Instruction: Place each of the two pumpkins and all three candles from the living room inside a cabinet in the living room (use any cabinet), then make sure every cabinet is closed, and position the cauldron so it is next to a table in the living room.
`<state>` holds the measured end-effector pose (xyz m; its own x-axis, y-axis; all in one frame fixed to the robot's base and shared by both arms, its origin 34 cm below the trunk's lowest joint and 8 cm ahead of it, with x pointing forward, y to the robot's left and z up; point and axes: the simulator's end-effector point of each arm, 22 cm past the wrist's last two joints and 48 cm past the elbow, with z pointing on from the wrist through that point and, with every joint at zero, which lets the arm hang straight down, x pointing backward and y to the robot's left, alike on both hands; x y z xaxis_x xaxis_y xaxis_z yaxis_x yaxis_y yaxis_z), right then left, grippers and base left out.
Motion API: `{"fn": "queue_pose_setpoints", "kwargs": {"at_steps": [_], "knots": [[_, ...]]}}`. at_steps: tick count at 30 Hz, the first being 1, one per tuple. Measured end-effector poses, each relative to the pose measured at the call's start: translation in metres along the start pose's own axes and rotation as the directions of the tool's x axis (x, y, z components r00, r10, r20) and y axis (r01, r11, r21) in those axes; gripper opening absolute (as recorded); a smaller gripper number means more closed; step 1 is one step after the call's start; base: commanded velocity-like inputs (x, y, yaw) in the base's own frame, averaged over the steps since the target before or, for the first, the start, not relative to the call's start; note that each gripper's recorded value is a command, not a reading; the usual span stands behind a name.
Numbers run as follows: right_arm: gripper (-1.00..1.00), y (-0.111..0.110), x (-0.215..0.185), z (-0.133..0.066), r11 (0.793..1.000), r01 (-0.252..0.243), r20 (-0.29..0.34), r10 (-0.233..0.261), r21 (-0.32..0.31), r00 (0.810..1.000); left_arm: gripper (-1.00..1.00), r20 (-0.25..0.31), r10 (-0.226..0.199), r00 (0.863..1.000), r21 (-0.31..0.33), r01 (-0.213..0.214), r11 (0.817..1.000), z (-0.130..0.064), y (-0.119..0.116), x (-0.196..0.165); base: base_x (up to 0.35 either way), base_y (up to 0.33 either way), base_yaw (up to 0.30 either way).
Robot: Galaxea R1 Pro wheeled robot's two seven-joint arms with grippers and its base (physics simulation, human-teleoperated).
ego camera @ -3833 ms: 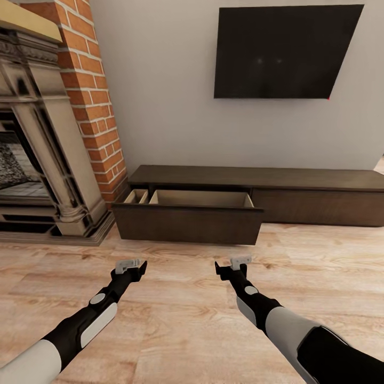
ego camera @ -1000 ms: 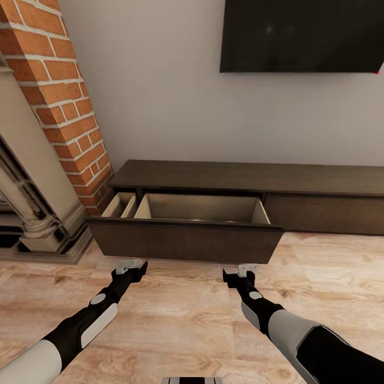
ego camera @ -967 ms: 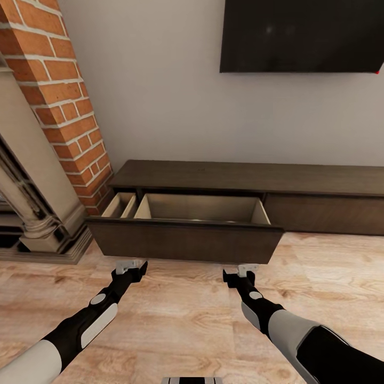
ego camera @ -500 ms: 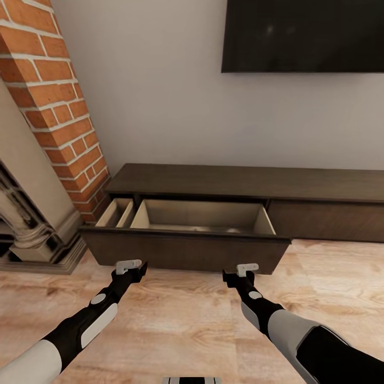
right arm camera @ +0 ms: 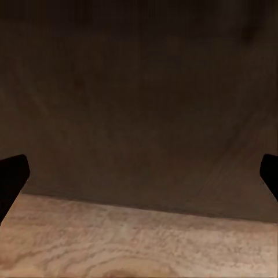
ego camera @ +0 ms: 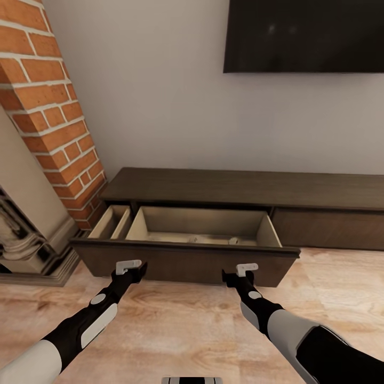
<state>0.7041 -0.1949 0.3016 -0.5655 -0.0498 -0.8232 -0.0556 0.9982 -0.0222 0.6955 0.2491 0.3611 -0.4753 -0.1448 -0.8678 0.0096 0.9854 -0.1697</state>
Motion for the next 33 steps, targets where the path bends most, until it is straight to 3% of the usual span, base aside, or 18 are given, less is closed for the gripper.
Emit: {"fn": "queue_pose_setpoints", "kwargs": {"at_steps": [15, 33], "knots": [[1.00, -0.0005, 0.0006, 0.0000, 1.000, -0.007, -0.001, 0.007, 0.002, 1.000, 1.00, 0.001, -0.001, 1.000, 0.000, 0.001, 1.000, 0.0001, -0.0003, -0.0004, 0.113, 0.000, 0.000], [1.00, -0.0007, 0.0003, -0.0002, 1.000, -0.015, -0.001, 0.015, 0.006, 1.000, 1.00, 0.003, -0.002, 1.000, 0.003, 0.002, 1.000, 0.0000, -0.0011, -0.0012, 0.297, 0.000, 0.000]]}}
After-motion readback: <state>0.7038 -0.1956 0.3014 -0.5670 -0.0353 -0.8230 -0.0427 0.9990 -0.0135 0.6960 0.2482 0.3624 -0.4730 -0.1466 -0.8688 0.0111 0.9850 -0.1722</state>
